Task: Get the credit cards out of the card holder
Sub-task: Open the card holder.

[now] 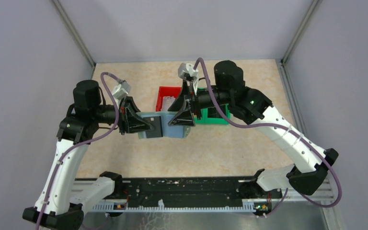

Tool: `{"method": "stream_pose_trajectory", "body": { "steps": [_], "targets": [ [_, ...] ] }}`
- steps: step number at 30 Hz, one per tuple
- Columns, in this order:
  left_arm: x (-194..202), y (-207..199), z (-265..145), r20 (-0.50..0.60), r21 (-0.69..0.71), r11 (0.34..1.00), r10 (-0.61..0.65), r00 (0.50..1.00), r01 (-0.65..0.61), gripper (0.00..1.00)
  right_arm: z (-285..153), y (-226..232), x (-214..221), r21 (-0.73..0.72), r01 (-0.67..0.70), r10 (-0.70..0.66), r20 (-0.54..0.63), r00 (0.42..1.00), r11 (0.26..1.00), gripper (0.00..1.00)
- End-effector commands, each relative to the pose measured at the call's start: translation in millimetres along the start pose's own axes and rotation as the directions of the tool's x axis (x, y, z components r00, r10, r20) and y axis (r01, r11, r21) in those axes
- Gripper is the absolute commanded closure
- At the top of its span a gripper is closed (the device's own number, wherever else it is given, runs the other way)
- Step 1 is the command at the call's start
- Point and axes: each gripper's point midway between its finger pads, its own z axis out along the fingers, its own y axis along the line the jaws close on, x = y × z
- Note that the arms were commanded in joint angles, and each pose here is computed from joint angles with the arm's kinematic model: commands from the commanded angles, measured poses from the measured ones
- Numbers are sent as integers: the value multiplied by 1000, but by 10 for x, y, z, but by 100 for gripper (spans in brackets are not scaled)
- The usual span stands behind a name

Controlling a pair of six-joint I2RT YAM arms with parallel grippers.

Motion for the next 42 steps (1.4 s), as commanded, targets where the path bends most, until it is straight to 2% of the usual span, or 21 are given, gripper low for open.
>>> {"method": "stream_pose_trajectory", "body": {
  "steps": [1, 3, 10, 11, 12, 13, 15, 16, 17, 19, 21, 24, 29, 38, 40, 42],
  "targets": [
    [-96, -78, -21, 8, 19, 996, 82, 997, -82, 100, 67, 83, 25, -70, 5, -6, -9, 1000, 998, 46],
    [-101, -80, -22, 9, 18, 997, 80, 997, -80, 100, 121, 41, 91, -78, -14, 12, -24, 1000, 997, 52],
    [-113, -67, -18, 11, 9, 998, 55, 998, -55, 100, 227, 39, 143, -114, -54, 53, -11, 999, 992, 88],
    [-111, -48, -16, 12, 1, 999, 42, 999, -42, 94, 226, 42, 141, -116, -55, 55, -7, 998, 992, 94],
    [-114, -18, -11, 14, -13, 999, 29, 999, -29, 83, 226, 37, 133, -114, -53, 54, -1, 999, 992, 98],
    [-112, 5, -8, 16, -22, 1000, 21, 1000, -21, 75, 214, 25, 108, -109, -53, 55, 14, 998, 993, 100],
    [-92, 26, -5, 15, -28, 999, 17, 1000, -16, 48, 156, 16, 38, -111, -58, 66, 70, 995, 992, 100],
    [-86, 35, -4, 19, -37, 999, -4, 1000, 4, 38, 111, 33, -14, -121, -55, 69, 109, 992, 991, 100],
    [-81, 37, -4, 24, -44, 999, -15, 1000, 16, 32, 68, 41, -39, -131, -54, 73, 144, 987, 990, 100],
    [-84, 32, -11, 38, -59, 998, 1, 999, 1, 27, -15, 100, -86, -155, -40, 72, 208, 975, 987, 100],
    [-99, 1, -18, 60, -64, 998, 26, 998, -23, 27, -49, 148, -68, -173, -35, 76, 239, 968, 984, 100],
    [-132, -112, -28, 86, -35, 998, 57, 995, -55, 33, -62, 177, -54, -184, -46, 92, 252, 963, 982, 100],
    [-107, -214, -19, 81, 36, 999, 15, 997, -18, 42, -104, 232, -101, -188, -30, 82, 275, 958, 982, 100],
    [-132, -405, -42, 67, 136, 991, 4, 998, -13, 67, -139, 298, -102, -203, -20, 76, 275, 958, 979, 100],
    [-139, -443, -49, 60, 158, 987, -6, 998, -3, 68, -145, 309, -98, -205, -21, 77, 272, 959, 979, 100],
    [-140, -476, -55, 51, 180, 983, -27, 998, 18, 64, -146, 312, -91, -206, -24, 80, 269, 960, 978, 100]
  ]
}}
